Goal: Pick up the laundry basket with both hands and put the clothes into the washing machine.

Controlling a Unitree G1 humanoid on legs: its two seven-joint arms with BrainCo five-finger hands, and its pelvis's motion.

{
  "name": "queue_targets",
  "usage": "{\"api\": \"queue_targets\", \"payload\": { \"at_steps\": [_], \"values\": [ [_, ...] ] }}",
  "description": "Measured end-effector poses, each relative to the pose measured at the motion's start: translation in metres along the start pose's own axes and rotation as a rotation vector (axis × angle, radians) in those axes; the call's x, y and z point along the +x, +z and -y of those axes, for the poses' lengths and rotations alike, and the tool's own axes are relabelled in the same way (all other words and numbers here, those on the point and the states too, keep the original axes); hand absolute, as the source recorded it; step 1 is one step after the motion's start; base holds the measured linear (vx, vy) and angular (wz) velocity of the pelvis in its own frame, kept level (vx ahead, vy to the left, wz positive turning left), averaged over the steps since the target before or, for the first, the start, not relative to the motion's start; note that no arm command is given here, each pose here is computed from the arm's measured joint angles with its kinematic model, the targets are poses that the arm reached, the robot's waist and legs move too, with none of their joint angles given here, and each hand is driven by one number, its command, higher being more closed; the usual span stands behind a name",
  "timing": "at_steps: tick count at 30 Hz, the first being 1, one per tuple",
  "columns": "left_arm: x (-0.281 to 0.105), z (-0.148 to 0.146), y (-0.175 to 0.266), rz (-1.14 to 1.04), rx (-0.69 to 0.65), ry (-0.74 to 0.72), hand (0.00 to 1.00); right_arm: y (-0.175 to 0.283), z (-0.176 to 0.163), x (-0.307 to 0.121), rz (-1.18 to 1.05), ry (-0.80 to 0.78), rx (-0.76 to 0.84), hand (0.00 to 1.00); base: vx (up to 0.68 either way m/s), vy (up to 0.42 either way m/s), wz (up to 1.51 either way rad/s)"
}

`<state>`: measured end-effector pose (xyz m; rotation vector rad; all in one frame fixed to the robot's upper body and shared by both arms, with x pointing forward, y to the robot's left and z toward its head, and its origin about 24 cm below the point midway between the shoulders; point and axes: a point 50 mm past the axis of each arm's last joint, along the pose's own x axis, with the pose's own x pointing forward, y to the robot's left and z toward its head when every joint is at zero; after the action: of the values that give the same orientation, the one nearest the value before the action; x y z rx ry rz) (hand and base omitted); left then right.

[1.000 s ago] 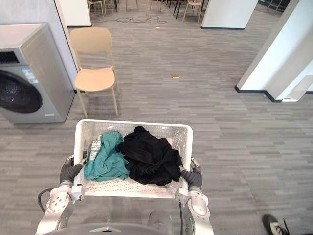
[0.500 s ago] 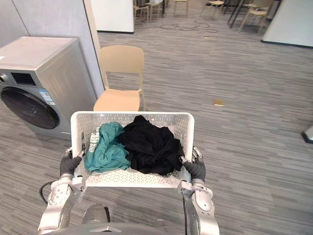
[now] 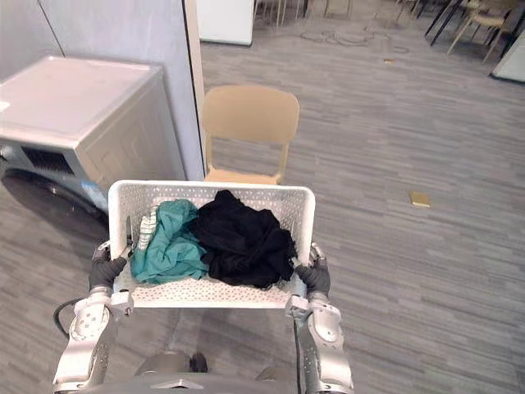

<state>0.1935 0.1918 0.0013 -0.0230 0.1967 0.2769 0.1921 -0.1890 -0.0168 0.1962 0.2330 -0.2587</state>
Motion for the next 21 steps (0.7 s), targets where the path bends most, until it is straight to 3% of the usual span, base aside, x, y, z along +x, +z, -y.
{"api": "queue_targets", "payload": {
  "at_steps": [7,13,21],
  "values": [
    [-0.001,0.004,-0.002,-0.006,0.035,-0.062,1.0,-0.016,0.016,-0.018,-0.061,-0.026,0.005,1.0,0.32,-0.011,-0.02],
    [-0.003,0.033,-0.026,-0.108,0.038,-0.175,1.0,-0.044,0.054,-0.031,-0.204,-0.13,-0.032,1.0,0.26,-0.151,0.15],
    [0.004,0.042,-0.016,-0.076,0.015,-0.184,1.0,-0.019,0.051,-0.014,-0.106,-0.105,-0.057,1.0,0.11,-0.058,-0.07]
  ]
}}
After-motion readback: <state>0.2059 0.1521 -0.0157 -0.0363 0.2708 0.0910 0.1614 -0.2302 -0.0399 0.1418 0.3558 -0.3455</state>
